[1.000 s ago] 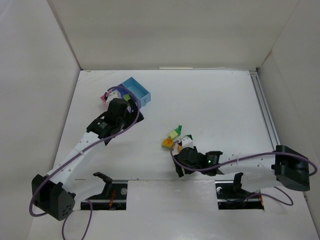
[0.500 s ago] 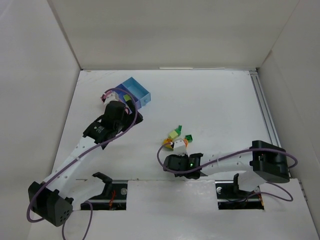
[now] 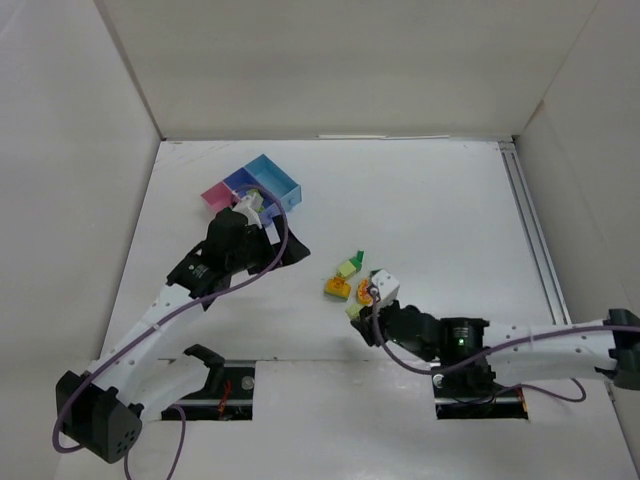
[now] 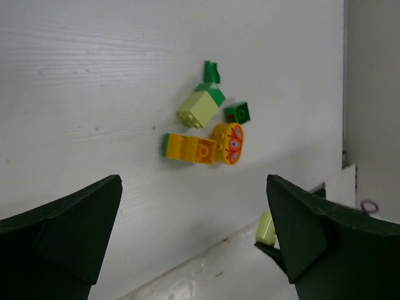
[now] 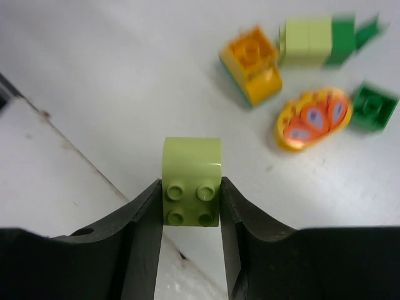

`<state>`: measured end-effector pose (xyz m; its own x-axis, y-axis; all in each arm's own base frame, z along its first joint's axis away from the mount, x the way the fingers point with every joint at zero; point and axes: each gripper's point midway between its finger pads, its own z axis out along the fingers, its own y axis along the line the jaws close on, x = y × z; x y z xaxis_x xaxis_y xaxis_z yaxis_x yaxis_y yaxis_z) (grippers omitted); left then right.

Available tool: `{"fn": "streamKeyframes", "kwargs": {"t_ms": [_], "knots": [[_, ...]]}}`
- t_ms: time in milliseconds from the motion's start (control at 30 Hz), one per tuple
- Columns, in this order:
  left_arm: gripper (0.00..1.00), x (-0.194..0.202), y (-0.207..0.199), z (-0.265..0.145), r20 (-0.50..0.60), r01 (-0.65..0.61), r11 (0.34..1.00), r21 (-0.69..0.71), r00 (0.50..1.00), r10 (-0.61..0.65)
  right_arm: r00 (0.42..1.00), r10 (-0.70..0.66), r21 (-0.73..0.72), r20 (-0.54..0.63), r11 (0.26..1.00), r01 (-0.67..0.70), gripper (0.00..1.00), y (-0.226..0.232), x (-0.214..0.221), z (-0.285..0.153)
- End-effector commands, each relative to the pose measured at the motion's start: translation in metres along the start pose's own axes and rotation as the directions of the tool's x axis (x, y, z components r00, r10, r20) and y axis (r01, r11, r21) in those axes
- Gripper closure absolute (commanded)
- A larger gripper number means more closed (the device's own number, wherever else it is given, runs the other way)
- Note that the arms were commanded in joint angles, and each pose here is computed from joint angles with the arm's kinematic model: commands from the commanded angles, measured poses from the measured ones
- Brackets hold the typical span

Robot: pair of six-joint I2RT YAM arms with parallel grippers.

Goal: Sort the legos into containers by color

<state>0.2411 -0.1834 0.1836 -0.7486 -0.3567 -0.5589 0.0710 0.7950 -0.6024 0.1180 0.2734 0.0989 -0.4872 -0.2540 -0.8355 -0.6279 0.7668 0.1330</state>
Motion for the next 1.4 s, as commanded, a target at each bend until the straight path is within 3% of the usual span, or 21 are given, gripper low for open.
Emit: {"fn": "streamKeyframes", "kwargs": {"t_ms": [0,100,300,400,700,900,1067,1200,1233,1367], "knots": [[0.00,0.015,-0.054,-0.019,-0.052,-0.108,0.937,0.332,0.990,0.133,0.913,-0.084,-0.094,0.398,0.987,0.131,0.77,0.015,-0.091,-0.029],[0.00,0.023,-0.079,-0.035,-0.021,-0.165,0.864,0.476,0.980,0.199,0.853,-0.143,-0.095,0.503,0.971,0.218,0.76,0.012,-0.112,-0.049],[0.01,0.032,-0.101,-0.047,0.019,-0.225,0.831,0.508,0.968,0.250,0.782,-0.240,-0.064,0.575,0.940,0.335,0.76,0.030,-0.145,-0.054],[0.03,0.036,-0.106,-0.046,0.012,-0.231,0.826,0.514,0.965,0.262,0.765,-0.284,-0.037,0.578,0.927,0.372,0.77,0.038,-0.152,-0.046],[0.11,0.051,-0.107,-0.042,-0.018,-0.243,0.828,0.506,0.956,0.292,0.734,-0.239,-0.037,0.635,0.940,0.338,0.77,0.043,-0.172,-0.052],[0.14,0.071,-0.131,-0.056,-0.022,-0.265,0.713,0.649,0.930,0.366,0.727,-0.246,-0.057,0.641,0.929,0.365,0.77,0.050,-0.173,-0.053],[0.31,0.074,-0.134,-0.056,-0.023,-0.272,0.697,0.664,0.924,0.382,0.719,-0.234,-0.068,0.654,0.929,0.364,0.77,0.052,-0.179,-0.058],[0.52,0.078,-0.134,-0.055,-0.034,-0.269,0.696,0.666,0.921,0.389,0.710,-0.220,-0.078,0.669,0.929,0.362,0.77,0.053,-0.183,-0.064],[0.61,0.082,-0.135,-0.054,-0.046,-0.266,0.694,0.669,0.917,0.396,0.712,-0.221,-0.067,0.666,0.933,0.353,0.77,0.050,-0.183,-0.063],[0.75,0.090,-0.137,-0.055,-0.062,-0.263,0.685,0.679,0.910,0.410,0.712,-0.221,-0.067,0.666,0.933,0.353,0.77,0.050,-0.183,-0.063]]}}
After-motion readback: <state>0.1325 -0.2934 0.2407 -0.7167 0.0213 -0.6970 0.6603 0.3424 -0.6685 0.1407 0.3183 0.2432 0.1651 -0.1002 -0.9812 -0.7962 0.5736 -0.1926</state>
